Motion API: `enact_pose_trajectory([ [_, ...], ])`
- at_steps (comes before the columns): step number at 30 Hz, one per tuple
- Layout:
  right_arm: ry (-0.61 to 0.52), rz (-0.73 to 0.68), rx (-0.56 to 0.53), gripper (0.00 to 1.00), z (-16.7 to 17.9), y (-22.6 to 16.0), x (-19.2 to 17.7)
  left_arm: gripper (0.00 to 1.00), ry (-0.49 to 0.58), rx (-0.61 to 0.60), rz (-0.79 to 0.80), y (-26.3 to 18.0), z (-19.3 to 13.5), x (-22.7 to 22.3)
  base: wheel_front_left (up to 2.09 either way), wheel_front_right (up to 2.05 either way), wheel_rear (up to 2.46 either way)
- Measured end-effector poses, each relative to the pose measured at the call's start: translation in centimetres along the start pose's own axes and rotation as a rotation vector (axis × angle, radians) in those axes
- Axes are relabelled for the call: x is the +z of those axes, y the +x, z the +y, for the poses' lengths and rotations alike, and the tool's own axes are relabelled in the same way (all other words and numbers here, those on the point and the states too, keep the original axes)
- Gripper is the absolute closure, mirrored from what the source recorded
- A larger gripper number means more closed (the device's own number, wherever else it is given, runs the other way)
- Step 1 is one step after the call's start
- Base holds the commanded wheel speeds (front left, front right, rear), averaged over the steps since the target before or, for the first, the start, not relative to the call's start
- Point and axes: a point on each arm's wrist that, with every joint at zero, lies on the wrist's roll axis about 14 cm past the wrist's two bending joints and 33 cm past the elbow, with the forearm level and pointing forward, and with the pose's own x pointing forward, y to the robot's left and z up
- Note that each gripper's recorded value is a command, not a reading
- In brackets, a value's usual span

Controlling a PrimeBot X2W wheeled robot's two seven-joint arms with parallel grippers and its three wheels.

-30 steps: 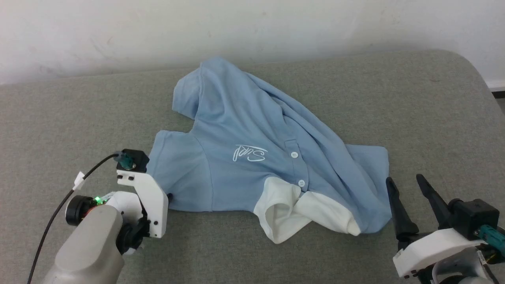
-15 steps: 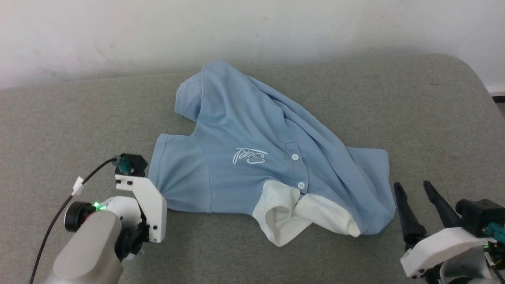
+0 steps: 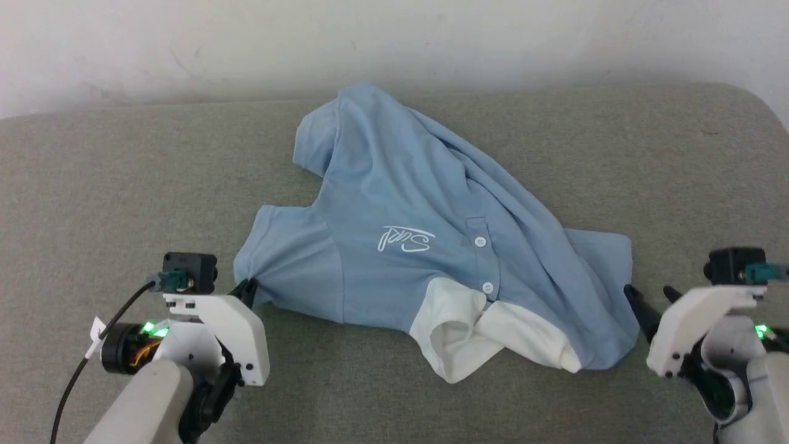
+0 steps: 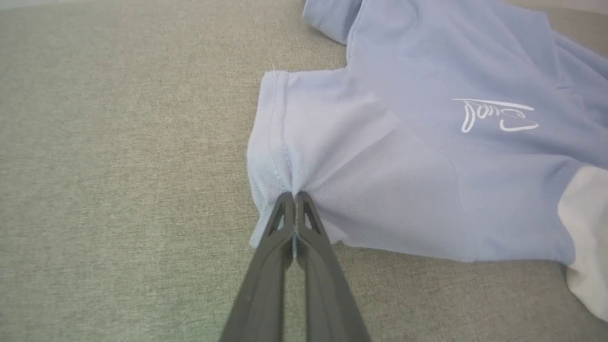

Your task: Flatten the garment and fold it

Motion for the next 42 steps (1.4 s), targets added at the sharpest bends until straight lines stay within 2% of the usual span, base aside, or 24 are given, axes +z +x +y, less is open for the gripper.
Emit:
enact_pose_trajectory([
  [7, -0.035, 0.131, 0.032, 0.00, 0.7, 4.1, 0.3, 1.00, -0.014, -0.026, -0.071, -0.1, -0.8, 1.5, 0.00, 0.00, 0.00],
  [11, -0.061, 0.260, 0.046, 0.00, 1.2, 5.7, -1.1, 1.00, -0.026, -0.027, -0.074, 0.1, -0.7, 1.3, 0.00, 0.00, 0.00],
  [12, -0.064, 0.287, 0.048, 0.57, 1.2, 6.0, -1.2, 1.00, -0.029, -0.025, -0.075, 0.0, -0.6, 1.3, 0.00, 0.00, 0.00],
  [13, -0.062, 0.311, 0.052, 0.82, 1.3, 6.3, -1.3, 1.00, -0.031, -0.022, -0.078, 0.0, -0.5, 1.2, 0.00, 0.00, 0.00],
  [14, -0.064, 0.330, 0.055, 1.00, 1.3, 6.5, -1.4, 1.00, -0.034, -0.020, -0.080, 0.0, -0.5, 1.2, 0.00, 0.00, 0.00],
  [20, -0.110, 0.329, 0.069, 1.00, 1.5, 6.5, -0.7, 1.00, -0.032, -0.022, -0.123, -0.5, -0.3, 2.1, 0.00, 0.00, 0.00],
  [25, -0.185, 0.190, 0.086, 1.00, 1.5, 5.3, 2.0, 1.00, -0.008, -0.016, -0.261, -2.0, 0.0, 5.5, 0.00, 0.00, 0.00],
  [31, -0.301, -0.193, 0.112, 1.00, 2.9, 1.2, 12.7, 1.00, 0.063, 0.033, -0.519, -6.1, 0.9, 12.5, 0.00, 0.00, 0.00],
  [37, -0.371, -0.604, 0.130, 1.00, 5.9, -7.6, 23.1, 1.00, 0.147, 0.086, -0.868, -13.2, 1.3, 22.3, 0.00, 0.00, 0.00],
  [42, -0.417, -0.862, 0.104, 1.00, 7.3, -14.6, 29.2, 1.00, 0.206, 0.115, -1.071, -18.2, 1.4, 28.7, 0.00, 0.00, 0.00],
])
